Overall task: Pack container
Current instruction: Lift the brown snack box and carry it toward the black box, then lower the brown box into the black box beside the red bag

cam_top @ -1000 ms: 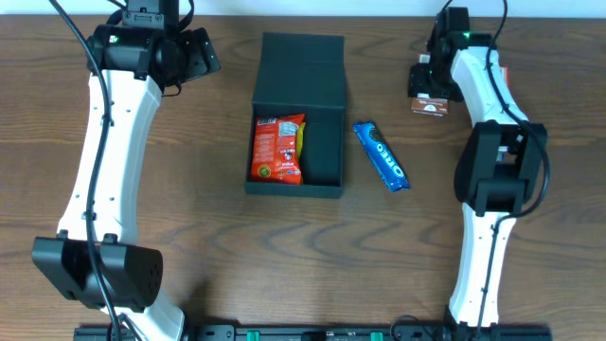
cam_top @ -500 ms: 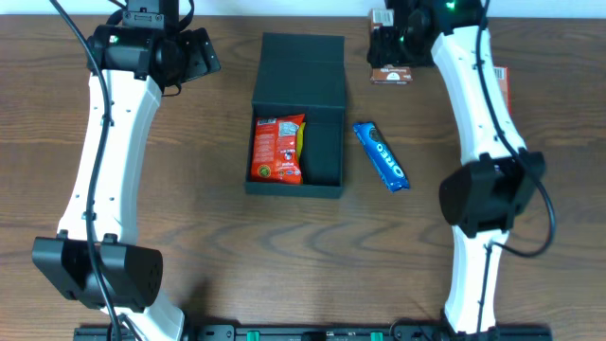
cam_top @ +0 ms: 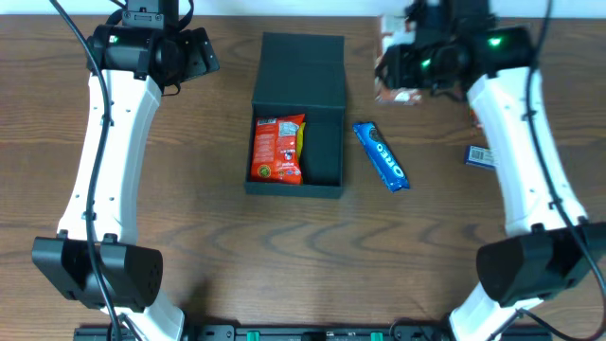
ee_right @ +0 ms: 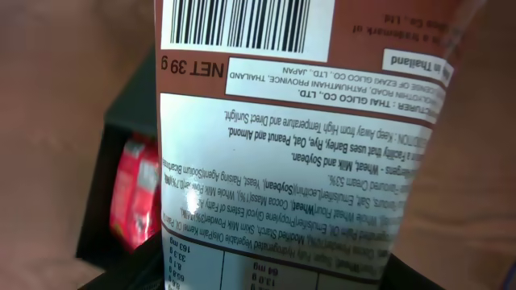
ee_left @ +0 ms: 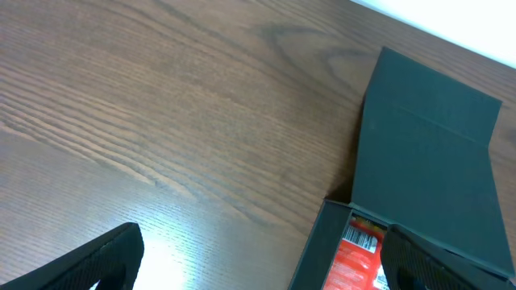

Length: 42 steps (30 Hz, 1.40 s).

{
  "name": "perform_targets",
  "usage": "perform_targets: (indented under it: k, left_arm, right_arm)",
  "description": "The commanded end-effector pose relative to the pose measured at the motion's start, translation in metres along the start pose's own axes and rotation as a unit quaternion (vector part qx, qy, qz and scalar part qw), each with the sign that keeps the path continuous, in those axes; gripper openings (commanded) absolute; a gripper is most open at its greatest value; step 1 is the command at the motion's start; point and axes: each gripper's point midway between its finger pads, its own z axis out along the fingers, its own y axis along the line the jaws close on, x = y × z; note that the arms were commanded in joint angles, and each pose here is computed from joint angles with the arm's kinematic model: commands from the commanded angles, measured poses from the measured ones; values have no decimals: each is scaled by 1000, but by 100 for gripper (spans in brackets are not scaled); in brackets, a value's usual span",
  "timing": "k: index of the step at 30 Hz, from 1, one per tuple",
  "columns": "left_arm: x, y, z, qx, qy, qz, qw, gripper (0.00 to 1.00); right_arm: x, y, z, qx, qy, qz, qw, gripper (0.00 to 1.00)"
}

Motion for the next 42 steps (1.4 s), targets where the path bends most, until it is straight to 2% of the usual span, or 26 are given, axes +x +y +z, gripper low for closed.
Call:
perform_targets:
  k: [1,5,10,13,23,33,40,42]
  left_arm:
    - [5,3,4,-9,10,14,1000,95]
    - [12,6,4,-16,25,18,999,95]
    - [17,13,3,-33,32,20,999,95]
    - [16,15,3,-37,31,24,999,95]
    - [16,15,3,-37,31,31,998,95]
    - [14,17,3,-43,26,31,998,95]
    - [14,16,3,-43,26,31,998,95]
    - [14,16,3,-43,26,31,998,95]
  right_arm:
    - [13,31,-3,15,-2,-28,999,55]
    - [41,60,22,55,27,-40,997,58]
    - [75,75,42,73,83,56,992,54]
    - [87,80,52,80,102,81,988,50]
    - [121,95,101,105,157,73,979,55]
    - [137,78,134,147,182,66,970,56]
    - [133,71,140,161,172,64,970,54]
    - [133,71,140,161,173,64,970,60]
